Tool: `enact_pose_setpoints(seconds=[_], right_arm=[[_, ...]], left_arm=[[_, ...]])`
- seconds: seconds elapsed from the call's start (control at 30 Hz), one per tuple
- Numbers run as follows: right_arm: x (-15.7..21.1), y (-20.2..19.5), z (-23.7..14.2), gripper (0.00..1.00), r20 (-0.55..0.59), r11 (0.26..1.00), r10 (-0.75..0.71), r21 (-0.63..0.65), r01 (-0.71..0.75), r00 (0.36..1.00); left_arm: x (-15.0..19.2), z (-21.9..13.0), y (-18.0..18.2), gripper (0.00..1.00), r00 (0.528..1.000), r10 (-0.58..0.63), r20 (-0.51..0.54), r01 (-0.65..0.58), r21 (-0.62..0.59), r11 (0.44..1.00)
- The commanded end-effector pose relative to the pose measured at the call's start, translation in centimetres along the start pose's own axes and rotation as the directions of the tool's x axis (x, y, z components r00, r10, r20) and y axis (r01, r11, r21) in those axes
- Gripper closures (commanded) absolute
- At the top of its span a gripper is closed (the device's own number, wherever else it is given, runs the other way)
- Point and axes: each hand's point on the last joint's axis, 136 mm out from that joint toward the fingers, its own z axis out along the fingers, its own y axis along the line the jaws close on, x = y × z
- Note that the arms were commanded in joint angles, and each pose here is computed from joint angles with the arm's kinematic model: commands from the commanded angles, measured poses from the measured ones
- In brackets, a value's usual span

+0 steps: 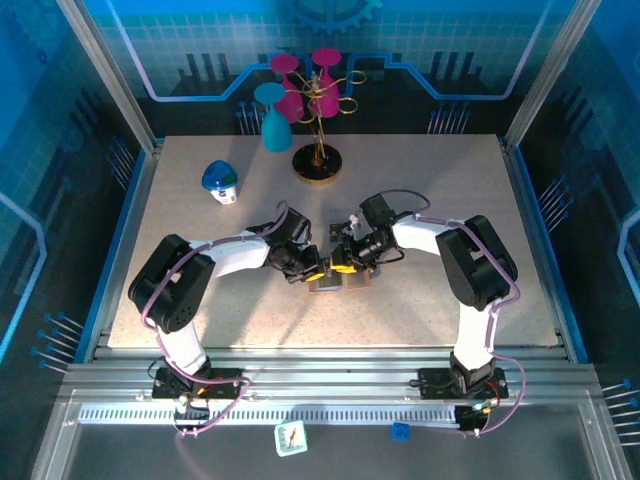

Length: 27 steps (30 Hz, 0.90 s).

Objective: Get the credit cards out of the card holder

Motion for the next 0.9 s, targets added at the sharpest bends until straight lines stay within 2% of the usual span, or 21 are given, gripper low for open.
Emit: enact_pose_setpoints(seconds=[0.0,0.33,0.87], right_arm=[[0.4,-0.5,0.7,0.73,-0.023,1.000,0.000,0.031,0.001,1.000],[0.7,-1.3,0.4,0.73,-0.019,0.996,-0.003,0.089,0.005,1.000],[0.5,0.5,-1.2,0.73,0.014,0.997,-0.035,0.076,0.034,0.999]], left_arm=[[0.1,-0.5,0.4,0.89,1.000,0.011,0.005,-0.010,-0.021,1.000],[0.2,-0.7,0.4,0.89,1.000,0.014,0.008,-0.013,-0.021,1.000],[-0.2,-1.3,-0.3,0.89,0.999,0.033,0.019,-0.032,-0.020,0.999]])
